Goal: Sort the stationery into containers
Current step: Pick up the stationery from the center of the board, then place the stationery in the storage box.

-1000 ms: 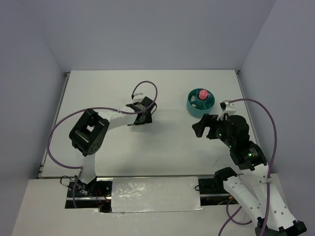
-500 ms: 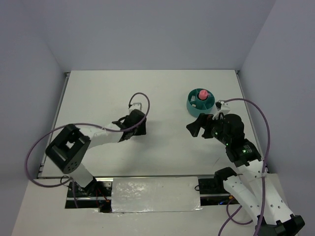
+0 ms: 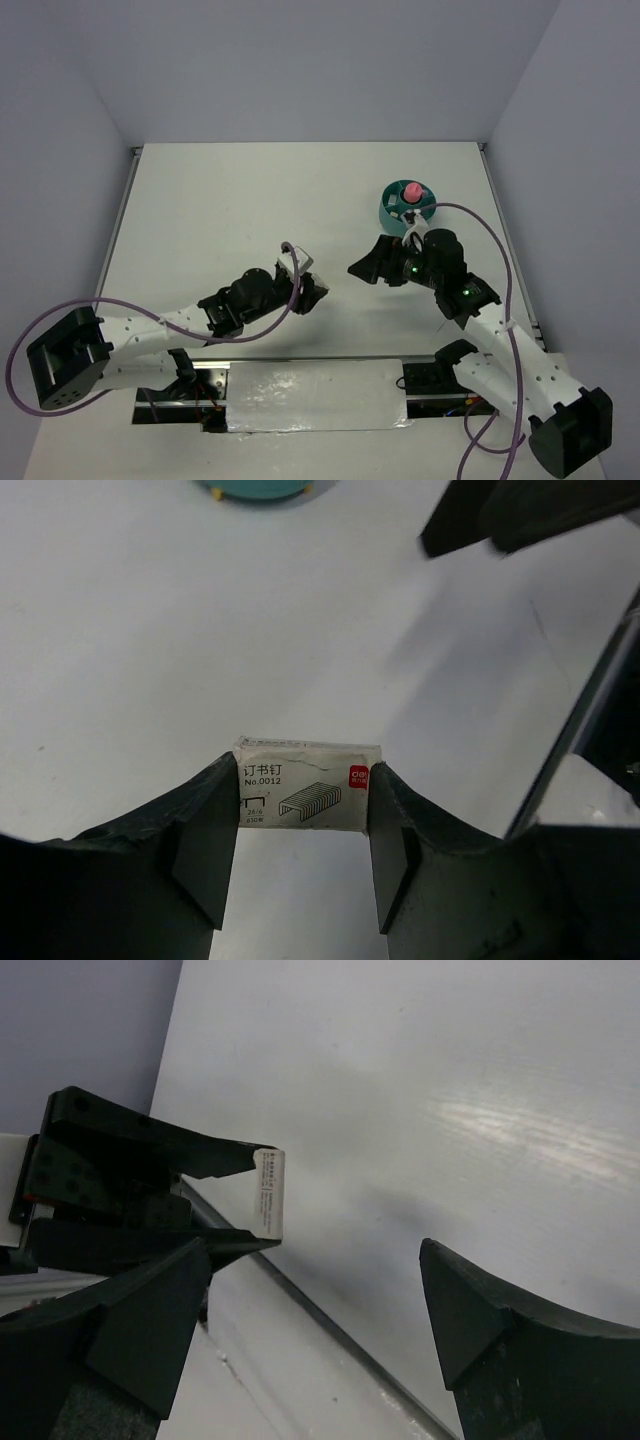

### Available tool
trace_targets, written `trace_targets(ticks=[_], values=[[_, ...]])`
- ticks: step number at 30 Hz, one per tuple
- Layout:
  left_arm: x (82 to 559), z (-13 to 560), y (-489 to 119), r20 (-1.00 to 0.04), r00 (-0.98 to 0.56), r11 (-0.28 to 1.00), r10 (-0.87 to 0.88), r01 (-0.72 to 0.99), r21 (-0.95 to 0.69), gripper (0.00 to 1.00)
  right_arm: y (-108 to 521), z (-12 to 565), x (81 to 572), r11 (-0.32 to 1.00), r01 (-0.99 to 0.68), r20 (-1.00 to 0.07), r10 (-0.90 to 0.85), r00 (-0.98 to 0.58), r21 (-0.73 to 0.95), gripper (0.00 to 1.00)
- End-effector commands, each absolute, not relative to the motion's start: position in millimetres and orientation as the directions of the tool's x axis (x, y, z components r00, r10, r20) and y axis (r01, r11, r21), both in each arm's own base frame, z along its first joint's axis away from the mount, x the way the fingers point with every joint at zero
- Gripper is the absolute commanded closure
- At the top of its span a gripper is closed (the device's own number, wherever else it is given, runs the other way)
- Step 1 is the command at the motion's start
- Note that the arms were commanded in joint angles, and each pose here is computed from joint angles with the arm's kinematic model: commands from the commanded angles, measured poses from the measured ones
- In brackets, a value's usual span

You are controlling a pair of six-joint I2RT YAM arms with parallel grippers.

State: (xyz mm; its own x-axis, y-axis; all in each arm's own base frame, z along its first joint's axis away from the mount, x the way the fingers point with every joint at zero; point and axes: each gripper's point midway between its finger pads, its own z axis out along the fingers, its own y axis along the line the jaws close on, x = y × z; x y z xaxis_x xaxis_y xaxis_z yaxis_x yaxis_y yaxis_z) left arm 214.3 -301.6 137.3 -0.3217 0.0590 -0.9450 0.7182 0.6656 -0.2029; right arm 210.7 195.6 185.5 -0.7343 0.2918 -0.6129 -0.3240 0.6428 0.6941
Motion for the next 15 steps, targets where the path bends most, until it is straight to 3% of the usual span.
trace_targets(ticks=[1,13,15], values=[[199,187,-327,-0.992,-0.128,0.536,0.018,0.838,-0.099,0.77,218,203,207,0.573,-0.392,-0.623,0.285,-0.728,0.720,0.08],[185,197,-346,-0.995,-0.084,0.462,0.058,0.886,-0.048,0.74,249,174,192,0.568,-0.395,-0.587,0.201,-0.784,0.722,0.22],[184,195,-348,-0.994,-0.083,0.451,0.065,0.892,-0.044,0.73,256,171,191,0.552,-0.405,-0.581,0.184,-0.793,0.728,0.30]])
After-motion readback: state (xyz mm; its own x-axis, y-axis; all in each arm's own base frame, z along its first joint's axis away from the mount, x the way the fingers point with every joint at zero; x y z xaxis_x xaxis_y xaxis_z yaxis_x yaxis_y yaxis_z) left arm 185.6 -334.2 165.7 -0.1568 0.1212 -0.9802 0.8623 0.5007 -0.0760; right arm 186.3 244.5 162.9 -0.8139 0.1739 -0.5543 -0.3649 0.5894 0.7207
